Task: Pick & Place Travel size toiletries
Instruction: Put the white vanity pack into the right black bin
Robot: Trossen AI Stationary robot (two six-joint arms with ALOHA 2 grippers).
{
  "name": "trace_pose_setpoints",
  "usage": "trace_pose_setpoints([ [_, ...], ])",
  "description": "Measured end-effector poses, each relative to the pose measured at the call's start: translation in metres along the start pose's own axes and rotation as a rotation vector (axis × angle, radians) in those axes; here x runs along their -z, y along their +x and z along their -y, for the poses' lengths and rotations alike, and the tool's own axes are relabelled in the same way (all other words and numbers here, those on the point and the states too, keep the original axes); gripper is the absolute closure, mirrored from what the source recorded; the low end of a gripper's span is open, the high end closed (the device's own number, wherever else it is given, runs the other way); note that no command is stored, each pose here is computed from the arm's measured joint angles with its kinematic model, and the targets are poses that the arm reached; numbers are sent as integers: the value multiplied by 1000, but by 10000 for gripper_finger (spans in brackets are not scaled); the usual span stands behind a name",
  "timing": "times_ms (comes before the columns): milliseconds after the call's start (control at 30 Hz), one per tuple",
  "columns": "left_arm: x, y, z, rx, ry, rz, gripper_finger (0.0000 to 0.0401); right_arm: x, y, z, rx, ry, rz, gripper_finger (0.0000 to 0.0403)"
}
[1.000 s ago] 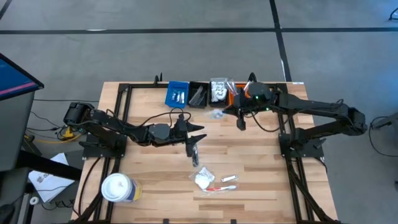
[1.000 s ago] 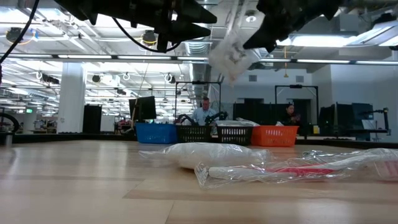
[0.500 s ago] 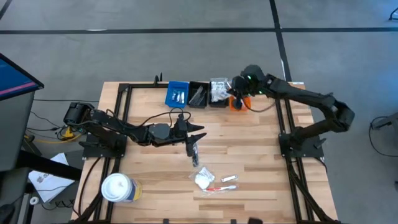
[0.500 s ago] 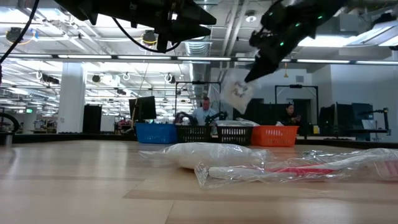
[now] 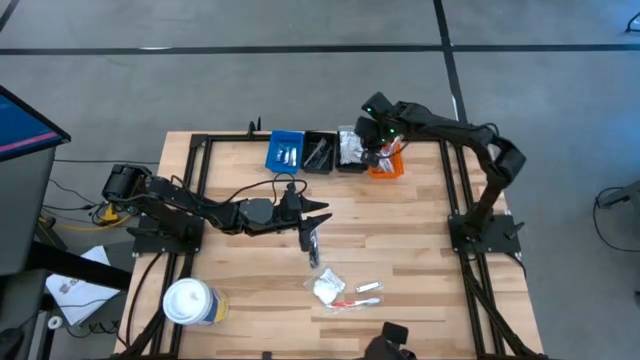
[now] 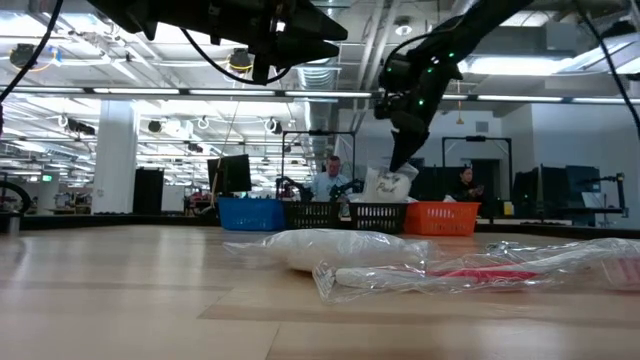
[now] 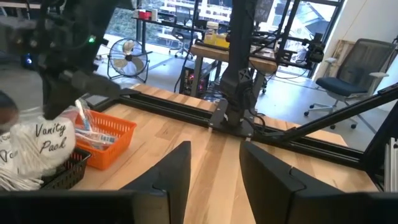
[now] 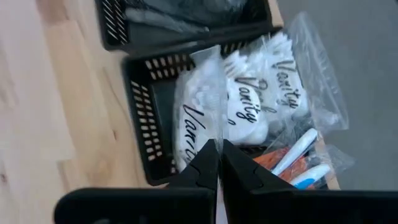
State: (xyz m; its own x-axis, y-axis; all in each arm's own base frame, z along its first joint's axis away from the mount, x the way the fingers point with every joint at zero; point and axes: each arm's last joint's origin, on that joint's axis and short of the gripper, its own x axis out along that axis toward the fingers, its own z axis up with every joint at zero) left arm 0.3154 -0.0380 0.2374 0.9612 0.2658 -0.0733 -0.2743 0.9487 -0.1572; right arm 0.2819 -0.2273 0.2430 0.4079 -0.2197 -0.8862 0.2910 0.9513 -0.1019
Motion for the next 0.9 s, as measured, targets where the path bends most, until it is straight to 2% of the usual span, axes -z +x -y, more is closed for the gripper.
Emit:
trace_pose_setpoints([
  [133, 0, 0, 0, 0, 0, 0, 272, -5, 10, 0, -16, -35, -58, 403],
  [333, 0, 0, 0, 4, 0, 0, 274, -15, 19, -4, 41, -110, -99, 403],
  [900, 0, 0, 0, 0, 0, 0, 277, -21, 19, -7, 75, -249, -71, 403],
])
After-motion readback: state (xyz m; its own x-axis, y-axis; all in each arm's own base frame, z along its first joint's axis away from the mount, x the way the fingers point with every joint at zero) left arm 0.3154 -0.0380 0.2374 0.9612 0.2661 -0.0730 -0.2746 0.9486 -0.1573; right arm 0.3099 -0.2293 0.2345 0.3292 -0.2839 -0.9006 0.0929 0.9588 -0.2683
